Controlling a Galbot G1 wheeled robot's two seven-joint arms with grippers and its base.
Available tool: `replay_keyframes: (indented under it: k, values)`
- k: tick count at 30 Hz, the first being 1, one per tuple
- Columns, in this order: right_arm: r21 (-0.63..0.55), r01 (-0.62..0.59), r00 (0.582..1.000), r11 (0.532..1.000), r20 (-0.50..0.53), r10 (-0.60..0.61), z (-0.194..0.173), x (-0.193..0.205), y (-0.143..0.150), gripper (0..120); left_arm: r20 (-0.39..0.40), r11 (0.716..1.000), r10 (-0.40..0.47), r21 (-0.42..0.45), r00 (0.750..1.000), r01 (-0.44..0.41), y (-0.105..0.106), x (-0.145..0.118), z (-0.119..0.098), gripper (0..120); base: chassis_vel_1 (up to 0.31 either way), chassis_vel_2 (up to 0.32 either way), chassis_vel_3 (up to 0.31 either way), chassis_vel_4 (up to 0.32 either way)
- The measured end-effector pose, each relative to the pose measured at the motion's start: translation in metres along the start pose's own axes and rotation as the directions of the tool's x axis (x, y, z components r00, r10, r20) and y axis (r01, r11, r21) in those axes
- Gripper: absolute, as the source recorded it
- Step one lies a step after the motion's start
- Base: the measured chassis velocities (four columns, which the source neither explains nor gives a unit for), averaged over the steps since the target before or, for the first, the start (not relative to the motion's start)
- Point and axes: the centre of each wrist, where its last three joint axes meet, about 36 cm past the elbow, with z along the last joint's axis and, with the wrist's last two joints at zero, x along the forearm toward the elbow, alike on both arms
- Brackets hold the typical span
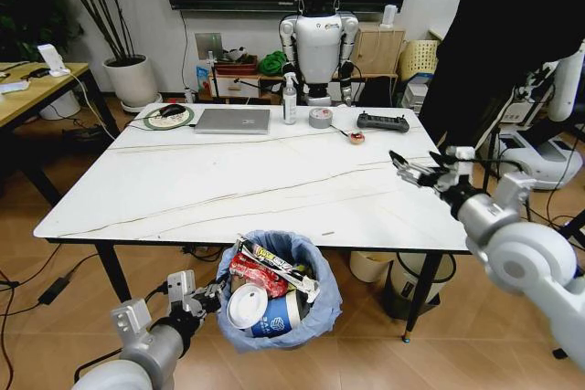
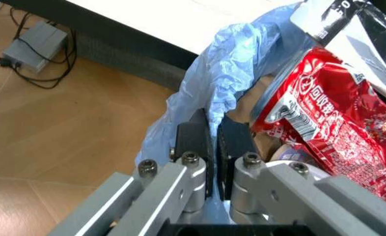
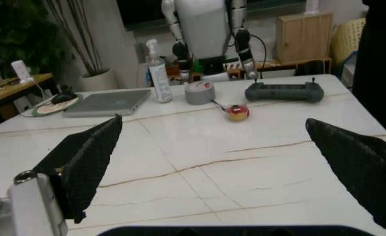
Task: Pick up the trash bin and place the trash from the table into it.
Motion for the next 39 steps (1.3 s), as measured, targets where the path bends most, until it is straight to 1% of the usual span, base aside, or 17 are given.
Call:
replay_keyframes:
  k: [4,9,12,14,17,20,21,23,25,29,32,34,39]
  values:
    - [-0.011,-0.037,0.999,0.999,0.004,0.037,0.010,0.008,-0.003,100,-0.001,1.000,-0.002,-0.001,1.000,0.002,0.000,0.000,0.001,0,0.000,0.000,0.000,0.000]
    - [-0.034,-0.067,0.998,0.997,0.019,0.067,0.013,0.015,-0.005,100,0.004,1.000,-0.003,-0.003,1.000,0.003,0.001,0.000,-0.001,0,0.000,0.000,0.000,0.000]
    - [-0.064,-0.107,0.993,0.992,0.043,0.110,0.021,0.032,-0.010,100,0.008,1.000,-0.007,-0.007,1.000,0.007,0.001,0.000,0.000,0,0.000,0.000,0.000,0.000]
    - [-0.061,-0.110,0.992,0.992,0.048,0.113,0.023,0.034,-0.011,100,0.008,1.000,-0.007,-0.007,1.000,0.007,0.001,0.000,0.000,0,0.000,0.000,0.000,0.000]
    - [-0.046,-0.111,0.991,0.993,0.070,0.114,0.029,0.041,-0.014,100,0.009,1.000,-0.007,-0.008,1.000,0.007,0.001,0.000,0.000,0,0.000,0.000,0.000,0.000]
    - [-0.009,-0.133,0.986,0.991,0.099,0.133,0.045,0.055,-0.019,100,0.011,1.000,-0.006,-0.012,1.000,0.006,0.001,0.000,-0.001,0,0.000,0.000,0.000,0.000]
    - [0.027,-0.155,0.983,0.987,0.105,0.152,0.053,0.062,-0.022,100,0.011,1.000,-0.006,-0.015,1.000,0.006,0.002,-0.001,0.000,0,0.000,0.000,0.000,0.000]
    - [0.027,-0.155,0.983,0.987,0.105,0.152,0.053,0.062,-0.022,100,0.011,1.000,-0.006,-0.015,1.000,0.006,0.002,-0.001,0.000,0,0.000,0.000,0.000,0.000]
    - [0.045,-0.201,0.974,0.979,0.119,0.194,0.057,0.079,-0.025,100,0.010,1.000,-0.011,-0.018,1.000,0.011,0.004,-0.002,0.003,0,0.000,0.000,0.000,0.000]
    - [0.074,-0.234,0.966,0.970,0.131,0.223,0.071,0.109,-0.031,100,0.013,1.000,-0.012,-0.020,1.000,0.012,0.005,-0.004,0.004,0,0.000,0.000,0.000,0.000]
    - [0.086,-0.247,0.963,0.965,0.129,0.235,0.076,0.117,-0.033,100,0.012,1.000,-0.011,-0.021,1.000,0.011,0.006,-0.005,0.004,0,0.000,0.000,0.000,0.000]
    - [0.101,-0.248,0.963,0.964,0.130,0.234,0.085,0.132,-0.036,100,0.015,1.000,-0.009,-0.029,1.000,0.009,0.007,-0.007,0.002,0,0.000,0.000,0.000,0.000]
    - [0.118,-0.246,0.963,0.962,0.141,0.229,0.086,0.143,-0.035,100,0.012,0.999,-0.006,-0.036,1.000,0.006,0.009,-0.008,0.000,0,0.000,0.000,0.000,0.000]
